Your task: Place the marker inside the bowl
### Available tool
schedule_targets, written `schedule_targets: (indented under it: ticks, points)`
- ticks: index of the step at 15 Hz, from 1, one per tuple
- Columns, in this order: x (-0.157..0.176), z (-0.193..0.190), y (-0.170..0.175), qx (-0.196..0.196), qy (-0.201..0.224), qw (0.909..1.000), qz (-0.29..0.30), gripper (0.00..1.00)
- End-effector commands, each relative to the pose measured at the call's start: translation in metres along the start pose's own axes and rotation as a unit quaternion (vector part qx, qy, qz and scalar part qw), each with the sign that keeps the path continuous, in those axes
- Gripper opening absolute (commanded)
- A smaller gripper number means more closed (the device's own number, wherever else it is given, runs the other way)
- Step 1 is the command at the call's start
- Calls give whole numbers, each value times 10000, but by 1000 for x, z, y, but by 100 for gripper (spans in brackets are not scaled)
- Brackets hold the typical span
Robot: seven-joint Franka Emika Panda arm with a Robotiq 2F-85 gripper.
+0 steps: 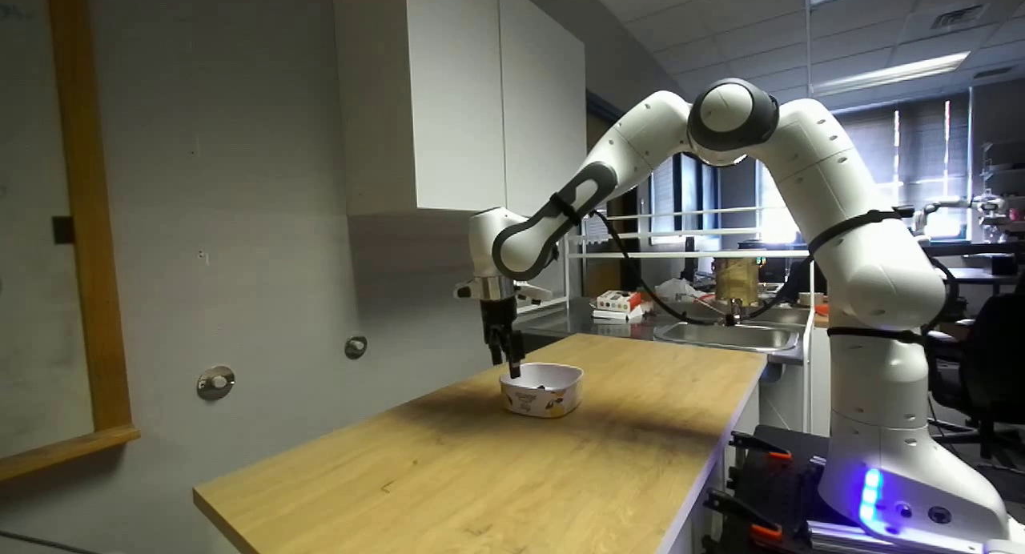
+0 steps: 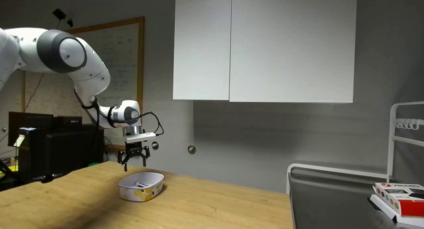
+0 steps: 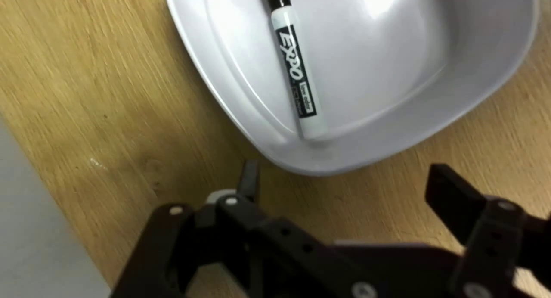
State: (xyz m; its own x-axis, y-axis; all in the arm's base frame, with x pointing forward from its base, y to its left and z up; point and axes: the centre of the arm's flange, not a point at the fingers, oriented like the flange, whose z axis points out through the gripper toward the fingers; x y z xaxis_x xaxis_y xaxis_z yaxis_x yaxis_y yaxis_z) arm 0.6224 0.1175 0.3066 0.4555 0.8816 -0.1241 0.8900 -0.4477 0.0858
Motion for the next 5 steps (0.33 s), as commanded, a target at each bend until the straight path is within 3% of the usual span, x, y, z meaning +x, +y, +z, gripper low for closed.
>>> schedule_targets:
  ticks: [1,5]
  points:
    - [-13,-22,-24,-3,-147,9999,-13,100]
    - [-18,-41,-43,62,-367,9993,28,100]
